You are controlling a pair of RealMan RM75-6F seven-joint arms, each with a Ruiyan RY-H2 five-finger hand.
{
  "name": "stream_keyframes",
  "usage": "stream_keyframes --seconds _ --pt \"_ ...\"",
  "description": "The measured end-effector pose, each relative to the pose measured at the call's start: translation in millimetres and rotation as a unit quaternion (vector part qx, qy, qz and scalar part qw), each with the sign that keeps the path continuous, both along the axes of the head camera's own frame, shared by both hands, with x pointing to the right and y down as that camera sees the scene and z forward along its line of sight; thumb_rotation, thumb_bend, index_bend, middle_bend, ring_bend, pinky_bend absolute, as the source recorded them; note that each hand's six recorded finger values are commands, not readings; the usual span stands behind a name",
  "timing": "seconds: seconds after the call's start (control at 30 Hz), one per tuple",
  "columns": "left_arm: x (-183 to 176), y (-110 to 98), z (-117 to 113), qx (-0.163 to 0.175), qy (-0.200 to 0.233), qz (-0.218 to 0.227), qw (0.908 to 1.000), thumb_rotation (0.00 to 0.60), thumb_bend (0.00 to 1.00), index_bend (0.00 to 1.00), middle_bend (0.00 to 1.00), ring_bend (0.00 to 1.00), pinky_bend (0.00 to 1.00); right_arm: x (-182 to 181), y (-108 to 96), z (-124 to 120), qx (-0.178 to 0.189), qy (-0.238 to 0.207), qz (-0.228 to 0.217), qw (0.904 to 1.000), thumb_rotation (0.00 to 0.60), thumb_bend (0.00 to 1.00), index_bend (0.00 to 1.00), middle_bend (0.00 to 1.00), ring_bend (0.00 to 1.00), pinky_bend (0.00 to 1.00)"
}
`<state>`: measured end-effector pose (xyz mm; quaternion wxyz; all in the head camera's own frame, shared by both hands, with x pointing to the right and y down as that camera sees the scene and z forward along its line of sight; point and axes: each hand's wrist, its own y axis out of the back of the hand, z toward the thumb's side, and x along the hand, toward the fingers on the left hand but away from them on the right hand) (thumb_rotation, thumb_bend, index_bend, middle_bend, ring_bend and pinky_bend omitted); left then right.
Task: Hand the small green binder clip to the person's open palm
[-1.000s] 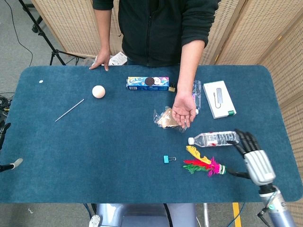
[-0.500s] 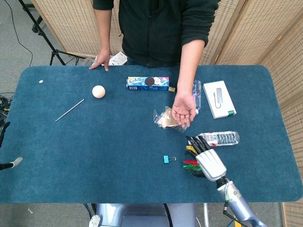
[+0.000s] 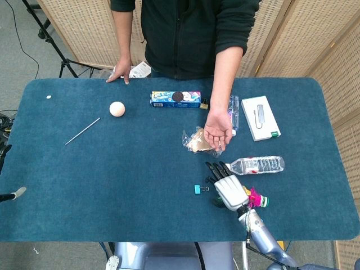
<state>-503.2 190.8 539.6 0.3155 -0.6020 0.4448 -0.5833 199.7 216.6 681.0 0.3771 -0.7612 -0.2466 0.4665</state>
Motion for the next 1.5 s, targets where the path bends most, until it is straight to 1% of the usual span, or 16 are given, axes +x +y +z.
stream_keyframes --seconds 0.17,0.3,0.43,0.73,0.83,1.23,1.5 --pt "0 0 1 -0.004 0.000 0.000 1.0000 0.600 0.00 0.00 0.00 0.00 0.00 -15 2 8 -0.011 -0.004 -0.009 0.9999 0.600 0.26 0.34 0.00 0.00 0.00" --pt "-2 -2 1 -0.003 0.002 -0.005 1.0000 0.600 0.00 0.00 0.00 0.00 0.00 -25 -1 11 -0.012 -0.002 -0.017 0.9998 0.600 0.31 0.34 0.00 0.00 0.00" --pt "-2 -2 2 -0.007 0.002 -0.004 1.0000 0.600 0.00 0.00 0.00 0.00 0.00 -34 -3 15 -0.016 0.002 -0.023 0.9996 0.600 0.31 0.34 0.00 0.00 0.00" --pt "-3 -3 3 -0.008 0.002 -0.007 0.9999 0.600 0.00 0.00 0.00 0.00 0.00 -42 -4 25 -0.023 0.016 -0.029 0.9992 0.600 0.31 0.35 0.00 0.00 0.00" --pt "-3 -3 3 -0.009 0.001 -0.006 0.9999 0.600 0.00 0.00 0.00 0.00 0.00 -44 -3 27 -0.025 0.015 -0.028 0.9992 0.600 0.33 0.35 0.00 0.00 0.00" --pt "-4 -4 5 -0.012 -0.001 -0.008 0.9999 0.600 0.00 0.00 0.00 0.00 0.00 -47 -6 33 -0.030 0.021 -0.026 0.9990 0.600 0.35 0.40 0.00 0.00 0.00" --pt "-4 -4 6 -0.013 -0.001 -0.009 0.9999 0.600 0.00 0.00 0.00 0.00 0.00 -50 -8 36 -0.032 0.023 -0.024 0.9989 0.600 0.37 0.48 0.00 0.00 0.00"
